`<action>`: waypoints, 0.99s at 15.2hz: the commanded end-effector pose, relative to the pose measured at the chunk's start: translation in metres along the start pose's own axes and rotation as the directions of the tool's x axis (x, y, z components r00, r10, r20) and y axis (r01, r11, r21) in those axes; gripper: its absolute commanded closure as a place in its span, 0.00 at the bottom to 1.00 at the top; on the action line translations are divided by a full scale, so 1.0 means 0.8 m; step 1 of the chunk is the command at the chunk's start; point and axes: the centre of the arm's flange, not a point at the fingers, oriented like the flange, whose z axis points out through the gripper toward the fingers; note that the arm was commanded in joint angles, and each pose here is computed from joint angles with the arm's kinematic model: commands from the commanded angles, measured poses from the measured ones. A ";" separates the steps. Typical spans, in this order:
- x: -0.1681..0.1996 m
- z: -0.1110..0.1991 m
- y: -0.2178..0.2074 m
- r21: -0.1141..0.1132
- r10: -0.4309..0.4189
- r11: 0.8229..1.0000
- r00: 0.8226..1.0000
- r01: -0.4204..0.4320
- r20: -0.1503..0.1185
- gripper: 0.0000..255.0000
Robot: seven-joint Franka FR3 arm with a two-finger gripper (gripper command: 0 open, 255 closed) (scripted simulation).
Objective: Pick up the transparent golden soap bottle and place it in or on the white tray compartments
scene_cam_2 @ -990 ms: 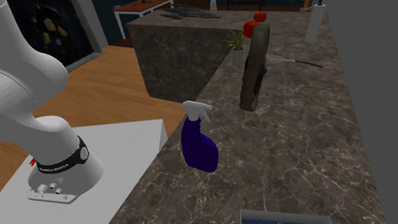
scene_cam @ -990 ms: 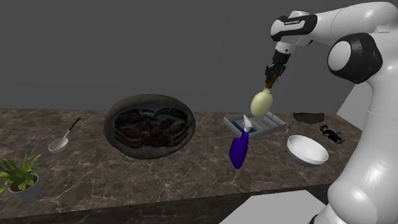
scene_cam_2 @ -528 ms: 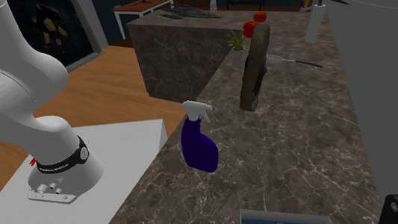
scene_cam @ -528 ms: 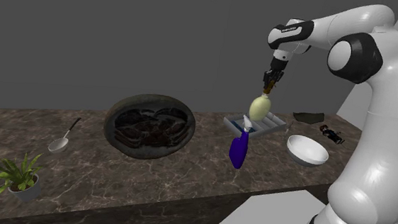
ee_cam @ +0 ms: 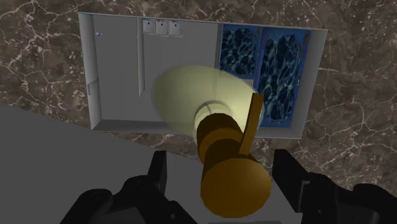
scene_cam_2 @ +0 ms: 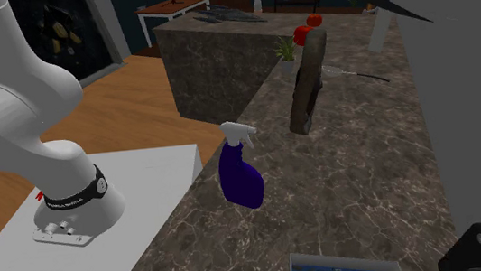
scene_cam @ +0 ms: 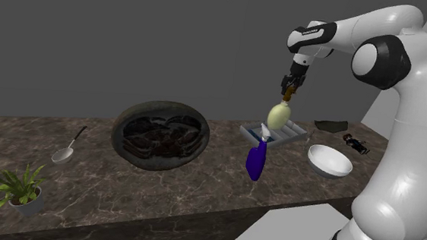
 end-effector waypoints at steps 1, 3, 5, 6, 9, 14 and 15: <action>0.000 0.000 0.000 0.000 0.000 1.000 1.000 0.000 0.000 0.00; 0.000 0.000 0.000 0.000 0.000 1.000 1.000 0.000 0.000 0.00; 0.000 -0.017 0.000 0.000 0.000 1.000 1.000 0.000 0.000 0.00; 0.000 -0.033 0.000 0.000 0.000 1.000 1.000 0.000 0.000 0.00; 0.000 -0.063 0.000 0.000 0.000 1.000 1.000 0.000 0.000 0.00; 0.000 -0.063 0.000 0.000 0.000 1.000 1.000 0.000 0.000 0.00; 0.000 -0.063 0.000 0.000 0.000 1.000 1.000 0.000 0.000 0.00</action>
